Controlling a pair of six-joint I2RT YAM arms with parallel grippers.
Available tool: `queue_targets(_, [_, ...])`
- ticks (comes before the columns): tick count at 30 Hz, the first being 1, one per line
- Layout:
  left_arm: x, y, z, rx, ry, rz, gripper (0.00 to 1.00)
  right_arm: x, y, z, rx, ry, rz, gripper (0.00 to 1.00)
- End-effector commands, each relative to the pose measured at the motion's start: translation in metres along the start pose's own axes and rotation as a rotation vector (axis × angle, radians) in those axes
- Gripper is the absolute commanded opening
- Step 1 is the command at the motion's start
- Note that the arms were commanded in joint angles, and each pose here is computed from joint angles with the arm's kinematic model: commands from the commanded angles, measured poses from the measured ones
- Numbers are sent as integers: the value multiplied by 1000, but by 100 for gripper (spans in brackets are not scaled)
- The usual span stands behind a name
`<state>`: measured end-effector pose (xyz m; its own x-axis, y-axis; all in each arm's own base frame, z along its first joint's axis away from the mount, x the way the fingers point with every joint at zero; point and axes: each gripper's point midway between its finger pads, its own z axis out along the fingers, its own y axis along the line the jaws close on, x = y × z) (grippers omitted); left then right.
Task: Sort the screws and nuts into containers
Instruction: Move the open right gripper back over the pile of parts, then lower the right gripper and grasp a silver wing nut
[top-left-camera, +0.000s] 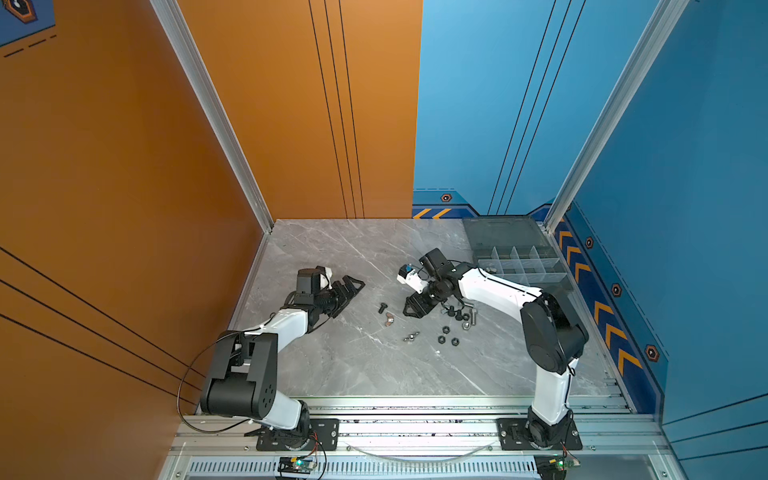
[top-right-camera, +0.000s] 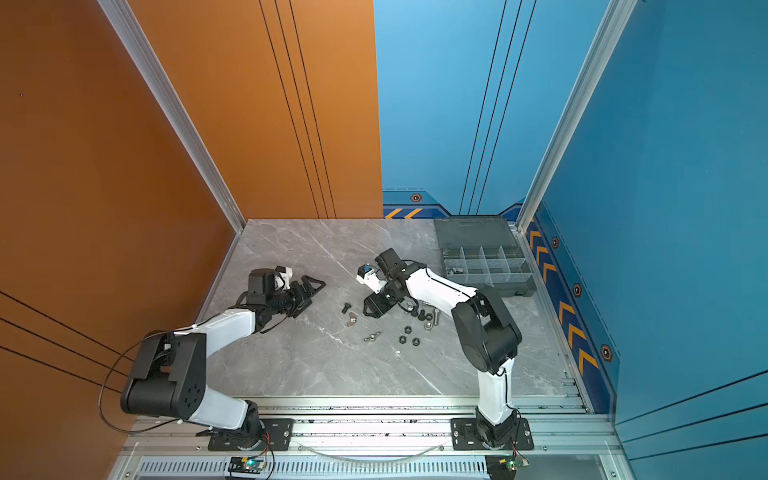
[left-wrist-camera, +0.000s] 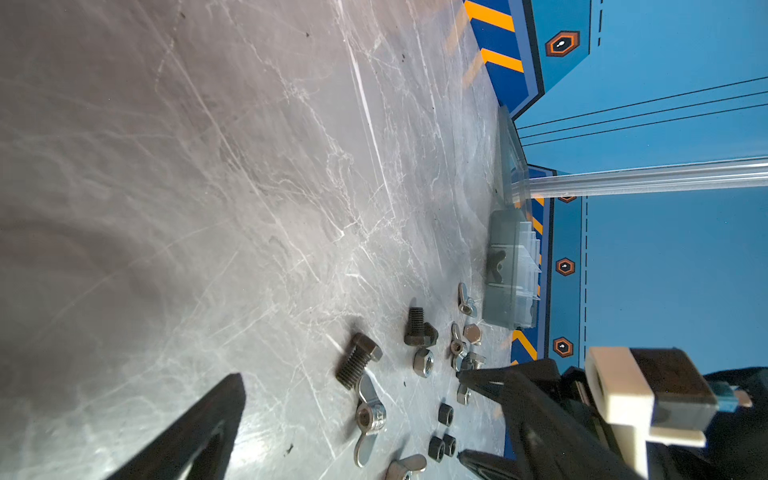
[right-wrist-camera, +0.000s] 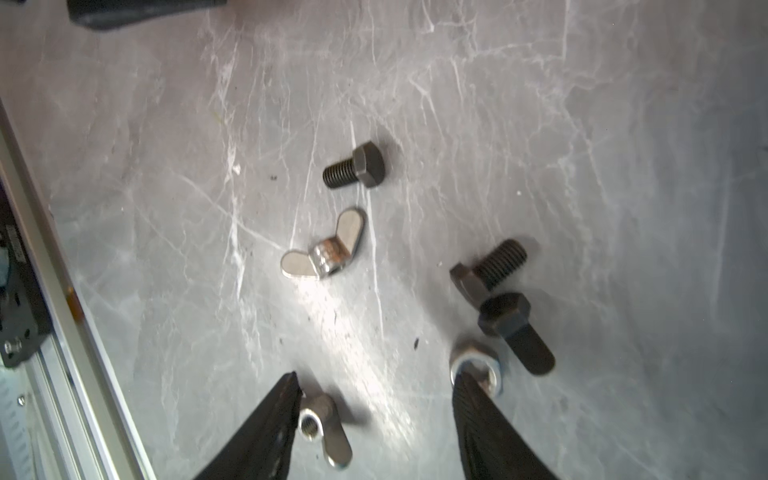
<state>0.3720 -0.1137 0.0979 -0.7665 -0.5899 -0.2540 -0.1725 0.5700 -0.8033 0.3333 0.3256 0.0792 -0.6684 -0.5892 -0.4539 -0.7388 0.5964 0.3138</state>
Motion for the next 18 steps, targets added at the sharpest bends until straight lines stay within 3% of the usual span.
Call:
queue_targets(1, [0, -8, -8, 33, -7, 9, 98, -8, 3, 9, 46, 47, 123, 62])
queue_targets(6, [-1, -6, -10, 21, -9, 15, 98, -17, 15, 13, 153, 78, 226, 63])
queue_targets(11, [-1, -5, -10, 21, -7, 13, 98, -10, 11, 29, 186, 97, 451, 64])
queue_targets(18, [1, -5, -8, 29, 11, 12, 98, -5, 8, 31, 268, 104, 527, 63])
